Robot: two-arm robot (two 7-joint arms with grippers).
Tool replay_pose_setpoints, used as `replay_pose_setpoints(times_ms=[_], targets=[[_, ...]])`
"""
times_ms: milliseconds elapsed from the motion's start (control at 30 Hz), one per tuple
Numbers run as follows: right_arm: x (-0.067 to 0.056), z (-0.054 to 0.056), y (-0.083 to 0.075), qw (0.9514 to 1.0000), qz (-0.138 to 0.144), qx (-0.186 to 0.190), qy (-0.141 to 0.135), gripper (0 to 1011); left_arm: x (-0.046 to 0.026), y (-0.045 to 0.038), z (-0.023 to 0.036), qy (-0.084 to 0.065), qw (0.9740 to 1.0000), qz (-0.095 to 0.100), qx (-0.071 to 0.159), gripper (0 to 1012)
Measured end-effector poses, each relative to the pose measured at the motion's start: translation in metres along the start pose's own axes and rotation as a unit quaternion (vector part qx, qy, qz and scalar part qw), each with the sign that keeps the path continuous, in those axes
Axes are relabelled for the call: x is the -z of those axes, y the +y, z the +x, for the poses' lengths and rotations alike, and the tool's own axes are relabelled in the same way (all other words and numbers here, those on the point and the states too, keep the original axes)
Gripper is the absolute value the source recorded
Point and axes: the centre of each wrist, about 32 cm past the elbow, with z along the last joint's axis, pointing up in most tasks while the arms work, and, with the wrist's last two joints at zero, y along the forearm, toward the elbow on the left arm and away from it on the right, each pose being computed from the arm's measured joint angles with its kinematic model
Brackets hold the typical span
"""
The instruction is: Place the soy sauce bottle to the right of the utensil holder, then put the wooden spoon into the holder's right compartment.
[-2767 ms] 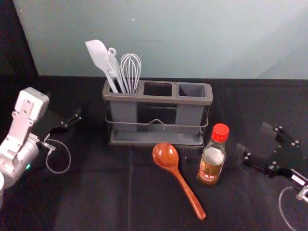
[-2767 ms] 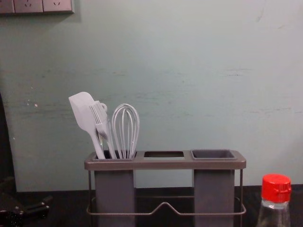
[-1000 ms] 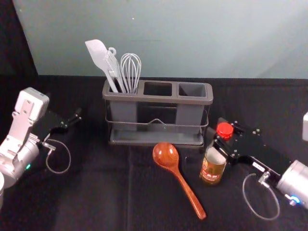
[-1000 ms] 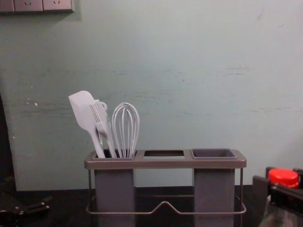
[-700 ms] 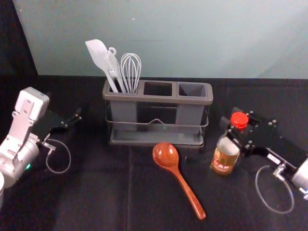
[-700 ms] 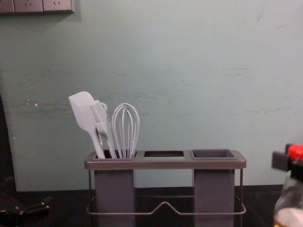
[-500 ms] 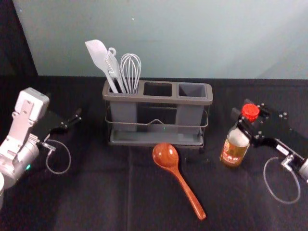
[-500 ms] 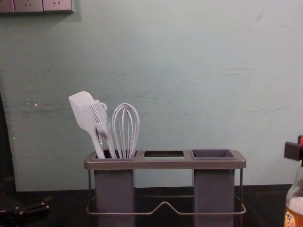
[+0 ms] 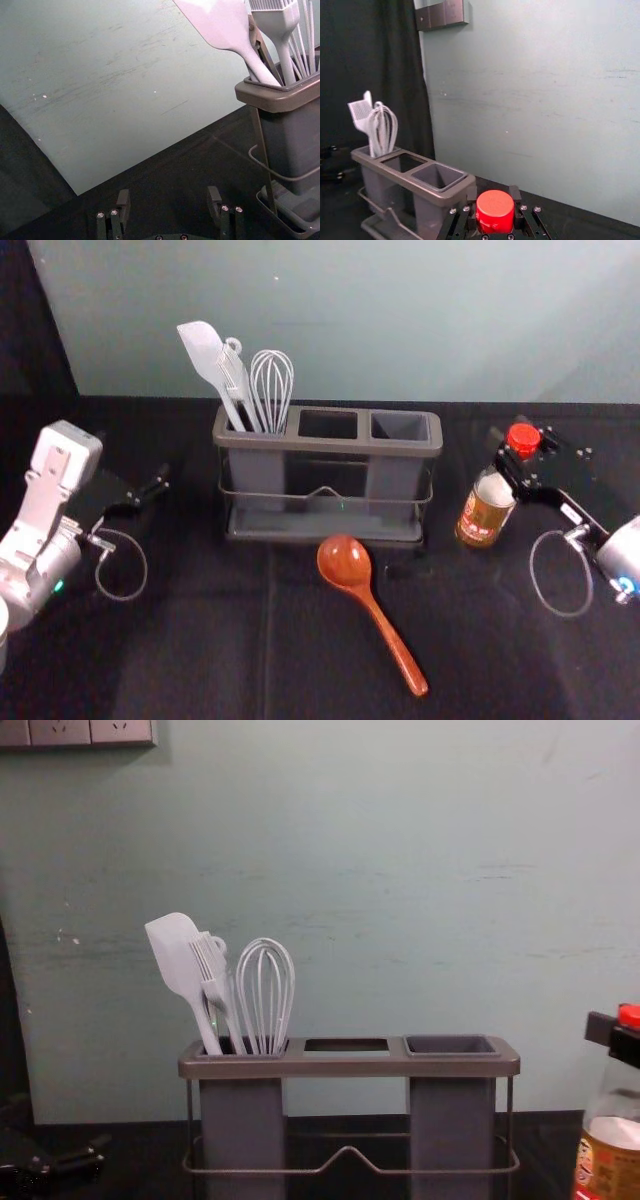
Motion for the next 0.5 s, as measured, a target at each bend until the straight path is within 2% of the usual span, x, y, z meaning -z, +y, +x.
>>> replay_pose_setpoints(times_ms=[500], targets=[[0.017,0.002,0.030,0.9999,0.008,0.012,0.004,381,0.0000,0.0000,0.0000,0.000,1.0000,0.000,0.000,1005]])
